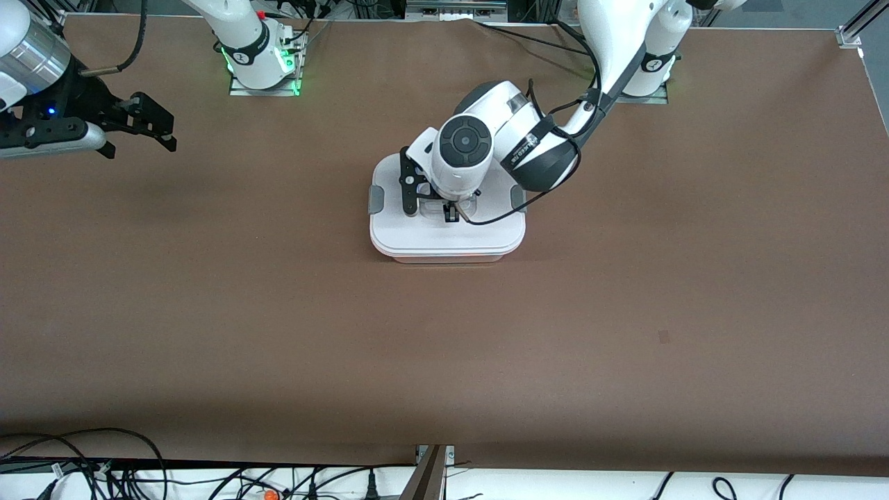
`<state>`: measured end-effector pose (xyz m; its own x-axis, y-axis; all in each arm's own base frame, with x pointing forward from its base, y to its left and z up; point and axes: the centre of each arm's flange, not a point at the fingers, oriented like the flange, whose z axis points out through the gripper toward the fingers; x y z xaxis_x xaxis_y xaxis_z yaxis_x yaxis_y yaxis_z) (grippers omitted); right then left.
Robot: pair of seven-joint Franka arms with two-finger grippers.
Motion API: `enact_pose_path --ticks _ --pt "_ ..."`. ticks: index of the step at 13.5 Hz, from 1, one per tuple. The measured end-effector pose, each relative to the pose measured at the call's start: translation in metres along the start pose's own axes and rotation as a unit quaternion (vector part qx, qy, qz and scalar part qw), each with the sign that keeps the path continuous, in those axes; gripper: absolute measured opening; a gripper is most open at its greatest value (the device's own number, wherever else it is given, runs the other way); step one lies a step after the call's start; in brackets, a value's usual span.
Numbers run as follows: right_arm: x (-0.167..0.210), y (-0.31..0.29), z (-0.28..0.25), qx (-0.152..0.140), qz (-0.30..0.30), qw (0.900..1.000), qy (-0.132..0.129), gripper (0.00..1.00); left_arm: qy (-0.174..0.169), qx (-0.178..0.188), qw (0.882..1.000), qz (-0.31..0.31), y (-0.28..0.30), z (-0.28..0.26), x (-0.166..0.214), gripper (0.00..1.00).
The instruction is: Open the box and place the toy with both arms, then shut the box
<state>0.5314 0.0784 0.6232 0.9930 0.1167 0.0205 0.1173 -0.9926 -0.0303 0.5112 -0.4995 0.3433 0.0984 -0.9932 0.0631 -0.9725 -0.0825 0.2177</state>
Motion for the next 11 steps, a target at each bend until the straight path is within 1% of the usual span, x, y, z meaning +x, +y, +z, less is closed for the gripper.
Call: enact_pose_path --ticks 3,5,6,8,9,11 --pt "0.004 0.0 0.003 0.0 0.0 1.0 -0.002 1.0 -0.005 0.006 1.0 0.0 0.002 0.001 0.002 0.07" --pt "0.008 0.0 0.009 -0.001 0.0 1.0 -0.007 1.0 -0.007 0.004 1.0 -0.013 0.002 0.005 0.001 0.1" --pt "0.01 0.0 0.013 -0.001 0.0 1.0 -0.01 1.0 -0.009 0.005 1.0 -0.025 0.002 0.006 0.001 0.16" --pt "0.012 0.0 0.018 -0.001 0.0 1.0 -0.014 1.0 -0.007 0.01 0.999 -0.051 0.004 -0.002 0.002 0.36" --pt "0.014 0.0 0.021 -0.001 0.0 1.0 -0.017 1.0 -0.009 0.012 0.998 -0.065 0.007 -0.014 0.001 0.47" --pt "0.012 0.0 0.023 -0.002 0.0 1.0 -0.027 1.0 -0.016 0.019 0.993 -0.114 0.017 -0.054 -0.01 0.65"
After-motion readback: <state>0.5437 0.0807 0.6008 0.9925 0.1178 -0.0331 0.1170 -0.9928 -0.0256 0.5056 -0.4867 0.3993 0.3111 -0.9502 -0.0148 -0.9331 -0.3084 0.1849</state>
